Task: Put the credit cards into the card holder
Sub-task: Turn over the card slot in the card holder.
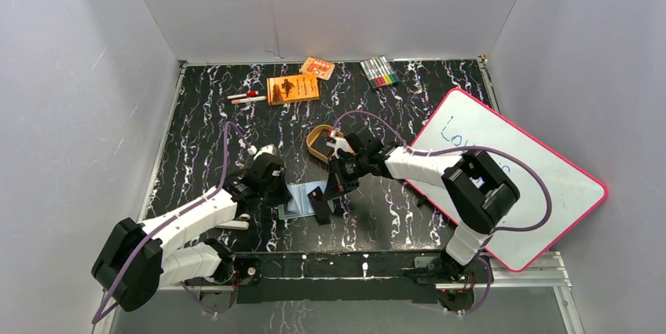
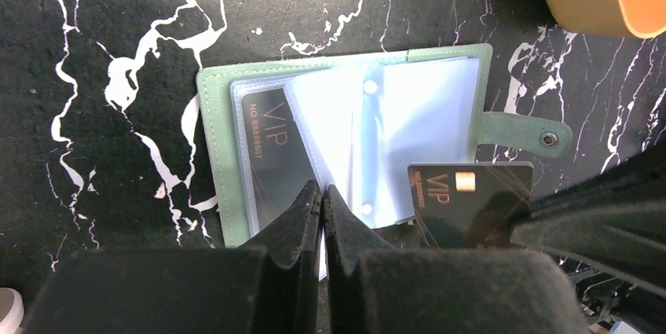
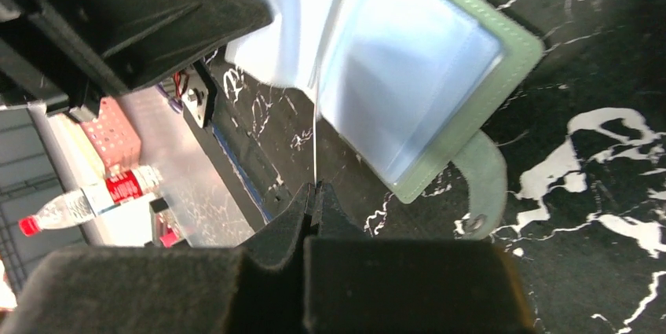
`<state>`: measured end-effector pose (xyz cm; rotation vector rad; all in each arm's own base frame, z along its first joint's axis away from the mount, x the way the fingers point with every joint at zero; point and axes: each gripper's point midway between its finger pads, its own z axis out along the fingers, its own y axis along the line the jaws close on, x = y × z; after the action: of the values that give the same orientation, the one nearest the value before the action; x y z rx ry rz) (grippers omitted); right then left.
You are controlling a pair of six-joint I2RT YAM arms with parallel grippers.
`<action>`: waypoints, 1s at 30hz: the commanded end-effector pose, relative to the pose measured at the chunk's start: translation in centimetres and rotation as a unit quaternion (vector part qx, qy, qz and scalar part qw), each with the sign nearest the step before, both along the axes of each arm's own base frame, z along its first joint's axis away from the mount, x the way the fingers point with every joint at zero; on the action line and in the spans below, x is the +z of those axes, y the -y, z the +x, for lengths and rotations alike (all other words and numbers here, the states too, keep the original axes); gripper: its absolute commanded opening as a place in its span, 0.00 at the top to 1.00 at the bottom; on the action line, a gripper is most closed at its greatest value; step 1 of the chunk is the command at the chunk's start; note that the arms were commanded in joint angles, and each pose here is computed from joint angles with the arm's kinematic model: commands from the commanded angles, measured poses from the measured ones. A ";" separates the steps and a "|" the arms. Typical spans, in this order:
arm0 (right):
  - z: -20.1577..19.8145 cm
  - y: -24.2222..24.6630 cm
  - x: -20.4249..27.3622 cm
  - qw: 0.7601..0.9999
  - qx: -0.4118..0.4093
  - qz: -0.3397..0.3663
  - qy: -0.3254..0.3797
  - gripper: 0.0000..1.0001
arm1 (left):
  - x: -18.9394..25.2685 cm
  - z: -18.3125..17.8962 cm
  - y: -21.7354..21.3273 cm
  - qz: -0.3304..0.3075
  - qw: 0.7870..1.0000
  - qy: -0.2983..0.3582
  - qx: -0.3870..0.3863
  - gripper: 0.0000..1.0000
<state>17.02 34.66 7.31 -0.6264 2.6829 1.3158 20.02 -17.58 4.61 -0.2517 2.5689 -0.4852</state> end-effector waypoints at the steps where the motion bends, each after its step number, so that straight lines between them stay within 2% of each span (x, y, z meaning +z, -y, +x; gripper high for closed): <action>1: -1.2 -0.6 2.5 0.998 0.046 0.023 0.048 1.00 | 1.1 0.8 0.2 0.004 1.000 0.014 0.004 1.00; 9: -3.4 0.2 2.0 0.996 0.076 0.002 0.052 1.00 | 2.2 1.7 1.3 -0.013 1.000 0.026 -0.005 0.99; 19: -3.7 -1.8 2.3 0.995 0.073 0.016 0.059 1.00 | 2.0 1.9 2.4 -0.026 0.999 0.016 -0.015 0.98; 30: -2.6 -2.4 1.0 0.998 0.034 -0.010 0.056 1.00 | 1.9 1.9 2.4 -0.027 0.999 0.014 -0.016 0.98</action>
<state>12.99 35.89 7.76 -0.8175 2.6527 1.2460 21.42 -19.31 5.29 -0.2391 2.5614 -0.5344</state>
